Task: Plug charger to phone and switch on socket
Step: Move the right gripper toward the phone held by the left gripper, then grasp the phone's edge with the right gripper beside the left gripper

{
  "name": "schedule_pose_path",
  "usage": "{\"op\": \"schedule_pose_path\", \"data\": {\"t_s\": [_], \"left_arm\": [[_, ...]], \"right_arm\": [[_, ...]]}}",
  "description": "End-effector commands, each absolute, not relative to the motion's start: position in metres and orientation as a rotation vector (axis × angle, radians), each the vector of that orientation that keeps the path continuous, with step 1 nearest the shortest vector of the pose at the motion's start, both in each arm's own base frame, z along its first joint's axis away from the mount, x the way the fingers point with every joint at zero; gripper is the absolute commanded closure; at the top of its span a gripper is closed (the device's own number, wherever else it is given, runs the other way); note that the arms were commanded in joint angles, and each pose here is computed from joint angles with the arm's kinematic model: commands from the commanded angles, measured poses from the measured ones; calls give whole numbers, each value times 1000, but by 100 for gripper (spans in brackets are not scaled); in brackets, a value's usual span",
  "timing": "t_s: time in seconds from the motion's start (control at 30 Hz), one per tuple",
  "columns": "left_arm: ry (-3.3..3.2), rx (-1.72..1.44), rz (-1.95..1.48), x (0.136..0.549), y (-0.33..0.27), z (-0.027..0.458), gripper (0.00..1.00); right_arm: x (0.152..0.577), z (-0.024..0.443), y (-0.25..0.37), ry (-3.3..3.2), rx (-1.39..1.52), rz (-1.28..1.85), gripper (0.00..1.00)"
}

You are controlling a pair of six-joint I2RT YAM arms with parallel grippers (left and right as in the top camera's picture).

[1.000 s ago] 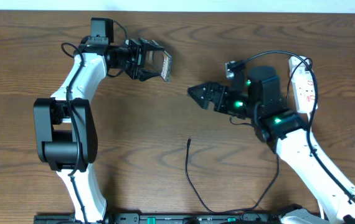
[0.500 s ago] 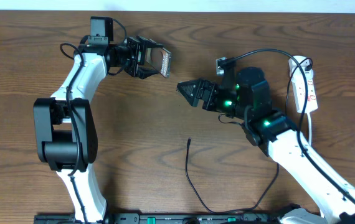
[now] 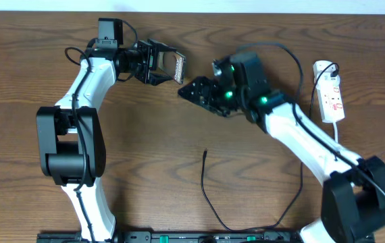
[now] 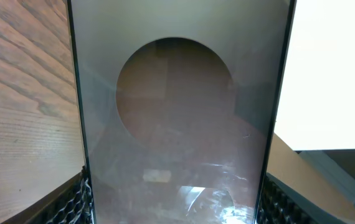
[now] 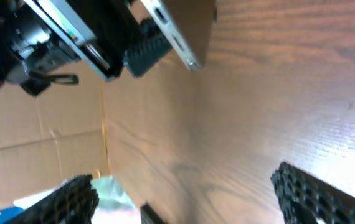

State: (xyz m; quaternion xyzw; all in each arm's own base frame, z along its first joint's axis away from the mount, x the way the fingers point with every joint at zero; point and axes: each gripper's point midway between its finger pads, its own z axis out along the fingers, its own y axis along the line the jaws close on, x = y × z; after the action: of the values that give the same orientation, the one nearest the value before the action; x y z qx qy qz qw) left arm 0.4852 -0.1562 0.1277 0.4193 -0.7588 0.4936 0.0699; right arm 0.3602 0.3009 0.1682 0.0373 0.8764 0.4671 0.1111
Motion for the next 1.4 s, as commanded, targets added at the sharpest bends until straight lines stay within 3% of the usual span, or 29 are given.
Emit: {"op": "schedule_pose_path", "data": {"t_s": [0.0, 0.23, 0.43, 0.73, 1.37], "left_arm": [[-2304, 1237, 1538, 485, -157, 150, 93], [-2308, 1240, 1537, 485, -156, 150, 93], [-2307, 1240, 1537, 485, -157, 150, 93], [-2296, 1238, 1530, 483, -162, 150, 93], [-2275, 1225, 1536, 482, -178, 154, 93]], "right_arm": [[366, 190, 310, 2535, -56, 1376, 8], [369, 198, 301, 2538, -366, 1290, 17], [375, 197, 295, 2461, -625, 1160, 11], [412, 178, 280, 2484, -474, 894, 8], [427, 164, 316, 2487, -190, 800, 22]]}}
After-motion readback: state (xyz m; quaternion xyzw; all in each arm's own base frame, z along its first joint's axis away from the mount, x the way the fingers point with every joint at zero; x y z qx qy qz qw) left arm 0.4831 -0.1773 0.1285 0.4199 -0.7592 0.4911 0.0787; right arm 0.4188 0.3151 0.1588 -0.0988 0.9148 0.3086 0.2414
